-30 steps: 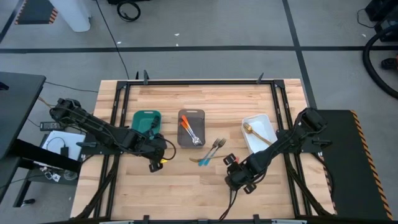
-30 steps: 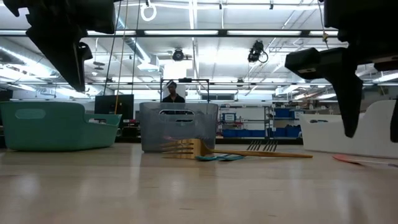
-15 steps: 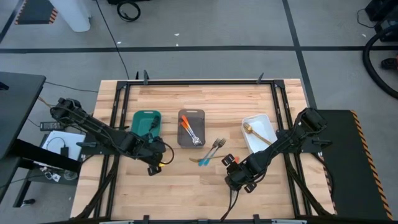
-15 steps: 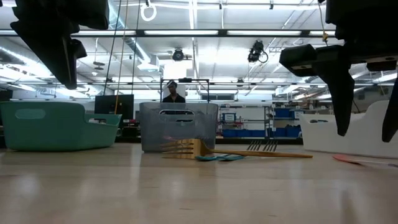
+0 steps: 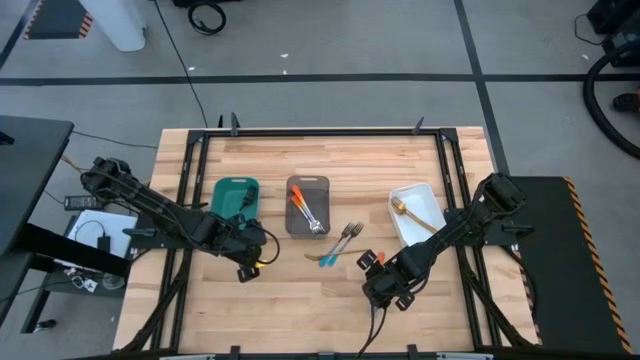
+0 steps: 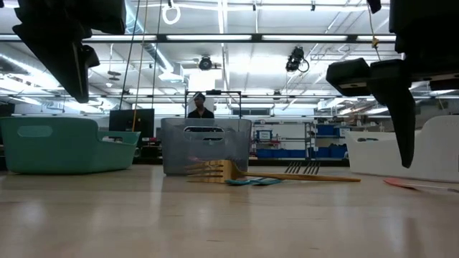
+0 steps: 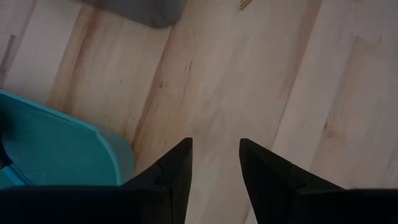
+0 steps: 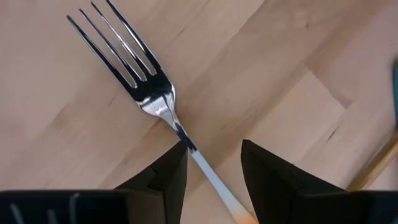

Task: Sort silverware by color (type)
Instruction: Put the orange fork into the black bin

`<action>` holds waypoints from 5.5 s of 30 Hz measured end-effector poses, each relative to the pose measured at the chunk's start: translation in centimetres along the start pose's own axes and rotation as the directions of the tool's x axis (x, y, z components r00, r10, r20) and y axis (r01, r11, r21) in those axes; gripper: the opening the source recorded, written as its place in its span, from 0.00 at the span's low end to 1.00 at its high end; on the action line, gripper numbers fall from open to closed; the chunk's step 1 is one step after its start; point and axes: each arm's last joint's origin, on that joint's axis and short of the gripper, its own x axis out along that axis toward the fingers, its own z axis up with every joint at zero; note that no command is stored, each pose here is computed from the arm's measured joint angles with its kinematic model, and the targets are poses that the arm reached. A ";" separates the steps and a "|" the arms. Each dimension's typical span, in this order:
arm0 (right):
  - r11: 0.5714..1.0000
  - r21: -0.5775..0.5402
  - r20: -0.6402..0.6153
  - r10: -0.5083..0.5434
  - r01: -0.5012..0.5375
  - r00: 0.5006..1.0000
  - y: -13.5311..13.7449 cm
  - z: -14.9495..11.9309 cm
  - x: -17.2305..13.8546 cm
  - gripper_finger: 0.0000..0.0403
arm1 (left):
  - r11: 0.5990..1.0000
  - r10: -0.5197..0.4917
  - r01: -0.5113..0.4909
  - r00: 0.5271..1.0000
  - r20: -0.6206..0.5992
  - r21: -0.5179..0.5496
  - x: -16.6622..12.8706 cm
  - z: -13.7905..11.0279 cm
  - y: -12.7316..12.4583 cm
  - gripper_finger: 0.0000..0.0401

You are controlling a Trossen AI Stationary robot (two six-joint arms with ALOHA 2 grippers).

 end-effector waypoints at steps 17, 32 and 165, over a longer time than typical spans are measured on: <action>0.998 -0.062 0.014 0.016 -0.015 1.000 0.3 -1.0 1.2 0.39 | 1.000 0.000 0.000 1.000 0.000 0.002 0.0 0.0 0.0 0.35; 0.997 -0.076 0.035 0.031 -0.029 0.999 0.5 -1.6 1.9 0.33 | 0.999 -0.030 0.029 0.999 0.033 0.044 0.0 0.3 -0.3 0.35; 0.303 -0.759 0.184 -0.749 0.576 0.636 -7.5 1.3 -2.6 0.07 | 0.840 -0.312 0.518 0.705 0.637 -0.161 9.9 13.7 2.8 0.23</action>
